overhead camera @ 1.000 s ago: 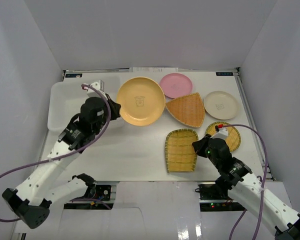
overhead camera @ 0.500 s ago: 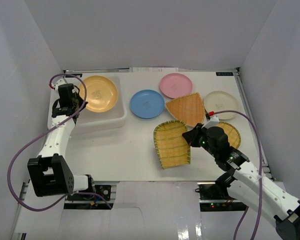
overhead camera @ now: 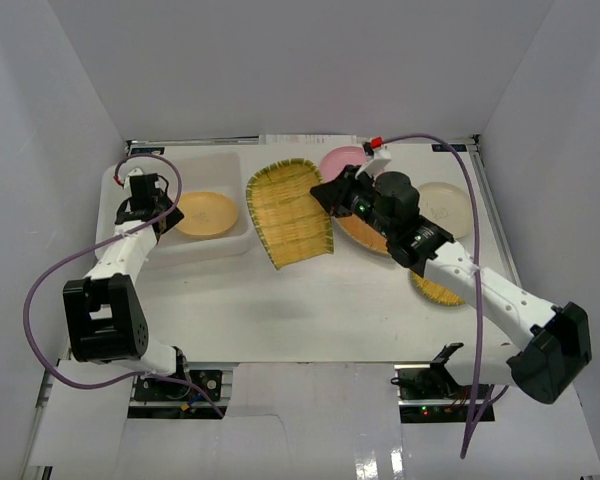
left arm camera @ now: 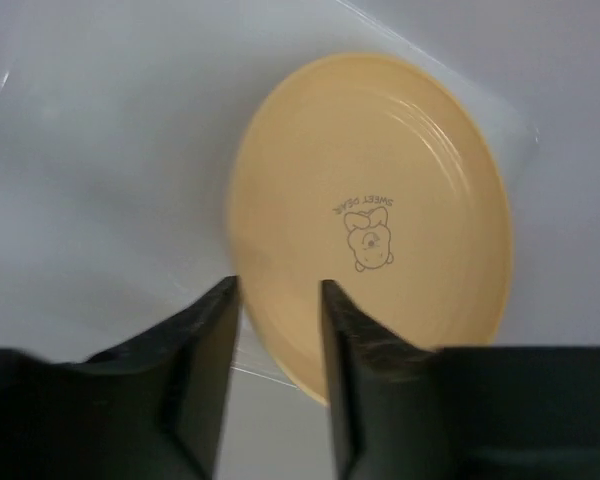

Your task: Place the plates into the plastic bin on the countertop

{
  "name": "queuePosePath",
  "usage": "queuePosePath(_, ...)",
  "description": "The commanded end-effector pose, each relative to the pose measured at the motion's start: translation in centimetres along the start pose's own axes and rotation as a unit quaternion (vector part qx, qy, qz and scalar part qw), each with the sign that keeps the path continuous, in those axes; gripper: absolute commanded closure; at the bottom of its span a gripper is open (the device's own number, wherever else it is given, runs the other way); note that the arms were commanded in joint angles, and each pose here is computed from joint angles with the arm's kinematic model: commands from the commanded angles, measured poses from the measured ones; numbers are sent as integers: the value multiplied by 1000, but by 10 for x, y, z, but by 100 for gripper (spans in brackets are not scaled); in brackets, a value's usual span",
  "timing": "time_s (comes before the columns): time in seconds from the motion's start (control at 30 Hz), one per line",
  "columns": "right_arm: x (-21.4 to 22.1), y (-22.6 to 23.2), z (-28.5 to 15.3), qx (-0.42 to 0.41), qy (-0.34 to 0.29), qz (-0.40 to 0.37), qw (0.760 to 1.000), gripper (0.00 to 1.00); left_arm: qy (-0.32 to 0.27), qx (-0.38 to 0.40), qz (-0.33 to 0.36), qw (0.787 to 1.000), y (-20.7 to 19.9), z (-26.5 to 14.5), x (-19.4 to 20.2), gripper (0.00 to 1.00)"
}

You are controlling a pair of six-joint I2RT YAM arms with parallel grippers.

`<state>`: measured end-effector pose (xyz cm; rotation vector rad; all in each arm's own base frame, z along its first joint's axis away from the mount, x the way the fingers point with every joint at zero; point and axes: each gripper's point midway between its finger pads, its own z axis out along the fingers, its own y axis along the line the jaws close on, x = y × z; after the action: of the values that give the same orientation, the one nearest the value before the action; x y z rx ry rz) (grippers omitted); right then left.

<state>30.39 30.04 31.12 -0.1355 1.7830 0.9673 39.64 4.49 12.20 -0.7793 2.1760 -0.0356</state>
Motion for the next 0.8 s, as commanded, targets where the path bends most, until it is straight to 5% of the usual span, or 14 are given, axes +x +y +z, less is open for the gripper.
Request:
queuePosePath(0.0,-55,46,22,-60,-71,-15,996,92,-48,47,-9,998,-20,-22,-32,43)
queuePosePath(0.2,-64,73,82,-68,-70,-30,995,92,-104,108,-28,988,-41,-64,-62,25)
queuePosePath(0.37,-46,84,139,-70,-57,-34,995,92,-207,214,-62,953,-67,-153,-107,25)
queuePosePath(0.77,17,95,268,-98,-37,-16,994,92,-259,383,23,887,-159,-288,-132,28)
